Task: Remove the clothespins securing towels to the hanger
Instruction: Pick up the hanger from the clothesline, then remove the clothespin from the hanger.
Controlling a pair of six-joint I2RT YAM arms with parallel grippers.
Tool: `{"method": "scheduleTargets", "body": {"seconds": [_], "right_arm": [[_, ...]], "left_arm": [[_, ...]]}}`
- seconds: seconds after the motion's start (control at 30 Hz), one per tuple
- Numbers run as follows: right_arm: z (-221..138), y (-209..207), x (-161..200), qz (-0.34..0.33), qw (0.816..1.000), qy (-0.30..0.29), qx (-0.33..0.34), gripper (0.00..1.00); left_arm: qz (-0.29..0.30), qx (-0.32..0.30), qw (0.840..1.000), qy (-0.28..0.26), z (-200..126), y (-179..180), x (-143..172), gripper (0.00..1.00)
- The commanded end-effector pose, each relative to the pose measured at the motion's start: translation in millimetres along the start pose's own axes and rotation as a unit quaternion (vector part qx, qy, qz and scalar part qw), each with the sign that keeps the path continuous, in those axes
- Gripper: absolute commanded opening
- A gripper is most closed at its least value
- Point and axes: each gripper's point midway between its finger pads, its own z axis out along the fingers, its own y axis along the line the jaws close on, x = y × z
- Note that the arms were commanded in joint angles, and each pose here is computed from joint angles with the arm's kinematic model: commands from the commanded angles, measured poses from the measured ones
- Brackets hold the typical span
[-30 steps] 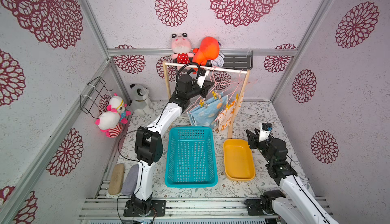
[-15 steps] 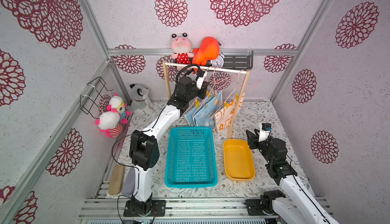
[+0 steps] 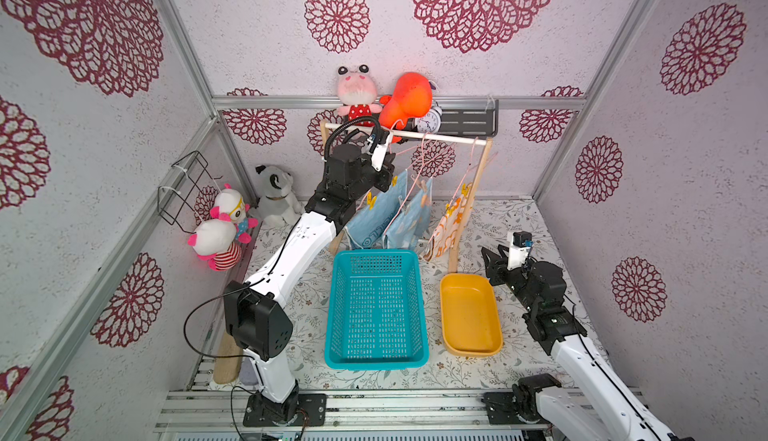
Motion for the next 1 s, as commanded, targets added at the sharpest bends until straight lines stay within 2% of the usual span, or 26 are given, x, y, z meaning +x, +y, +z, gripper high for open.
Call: {"method": "scheduleTargets", "body": {"seconds": [0.0,0.1,0.3,0.53,0.67,0.77,0.97], "right_arm": [[1,15,-24,-0.020,0.999,-0.019,-0.031,0.50],[5,26,-29,-0.033,0.998,-0.014,-0.050,0.50],[14,60,-41,-0.065,0.993,-0.004,-0.101,0.50],[16,110,-60,-0.137,0.977,0.012,-0.164,0.50],[17,134,-68,-0.155,0.968,0.007,-0.199,0.50],[16,156,-72,-0.169,0.957,0.005,-0.234,0.50],[4,206,-71,-0.227,0.927,0.020,-0.299,0.50]], "left_arm": [[0.008,-0.006,1.000,0.014,-28,10,-12,0.00],[0.004,-0.014,0.999,0.038,-49,20,-12,0.00],[-0.024,-0.017,0.998,0.051,-98,39,-24,0.00],[-0.080,0.004,0.992,0.093,-151,53,-35,0.00],[-0.098,0.030,0.988,0.114,-174,38,-25,0.00],[-0.112,0.077,0.982,0.131,-185,17,-9,0.00],[-0.140,0.147,0.965,0.167,-195,-14,26,0.00]]}}
